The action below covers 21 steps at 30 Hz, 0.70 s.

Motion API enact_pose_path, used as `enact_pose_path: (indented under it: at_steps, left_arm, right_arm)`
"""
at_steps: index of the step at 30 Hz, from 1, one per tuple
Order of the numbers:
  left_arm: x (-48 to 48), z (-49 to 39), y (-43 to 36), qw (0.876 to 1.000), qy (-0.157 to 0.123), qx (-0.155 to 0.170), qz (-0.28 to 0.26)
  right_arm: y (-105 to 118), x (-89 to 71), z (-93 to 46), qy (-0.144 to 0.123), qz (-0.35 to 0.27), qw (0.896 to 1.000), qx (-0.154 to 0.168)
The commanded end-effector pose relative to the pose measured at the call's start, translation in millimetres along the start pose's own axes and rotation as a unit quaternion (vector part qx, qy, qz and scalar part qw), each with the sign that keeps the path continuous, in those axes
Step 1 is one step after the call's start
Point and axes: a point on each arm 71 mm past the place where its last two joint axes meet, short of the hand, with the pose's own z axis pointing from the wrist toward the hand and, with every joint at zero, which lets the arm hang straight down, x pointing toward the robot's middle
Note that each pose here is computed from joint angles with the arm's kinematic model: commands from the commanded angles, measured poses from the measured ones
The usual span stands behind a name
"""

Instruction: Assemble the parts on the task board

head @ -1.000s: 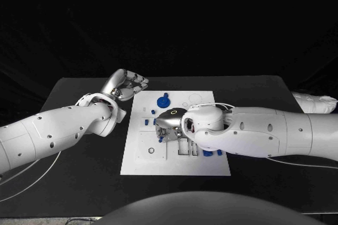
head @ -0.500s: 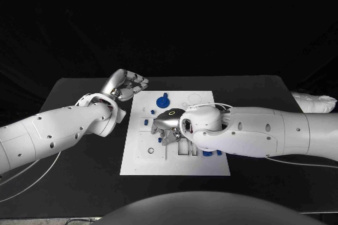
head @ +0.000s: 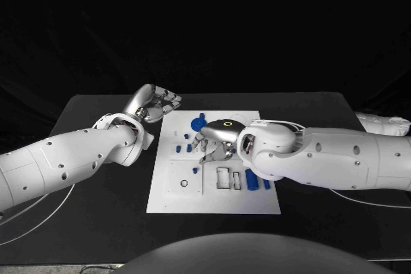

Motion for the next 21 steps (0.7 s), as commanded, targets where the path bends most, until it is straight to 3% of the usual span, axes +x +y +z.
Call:
enact_pose_path:
  at_steps: [1, 4, 7, 15, 21]
  left_arm:
    - [0.9, 0.9, -2.2, 1.000, 0.002, 0.009, 0.000]
    - [1.3, 1.4, -2.5, 1.000, 0.001, 0.011, 0.001]
    - [1.8, 1.7, -3.0, 1.000, 0.001, 0.012, 0.001]
    - [2.4, 1.2, -2.9, 1.000, 0.001, 0.013, 0.000]
    - [2.7, 0.9, -2.5, 1.000, 0.002, 0.012, 0.000]
  right_arm:
    - [-9.9, -16.1, -8.6, -0.056, 0.147, 0.987, 0.006]
    - [-30.4, -25.6, -21.6, -0.062, 0.200, 0.977, 0.035]
    - [-43.9, -30.2, -30.6, -0.069, 0.196, 0.977, 0.047]
    - [-54.8, -33.0, -40.6, -0.063, 0.051, 0.996, 0.033]
    - [-58.2, -26.3, -40.4, -0.029, -0.042, 0.998, 0.035]
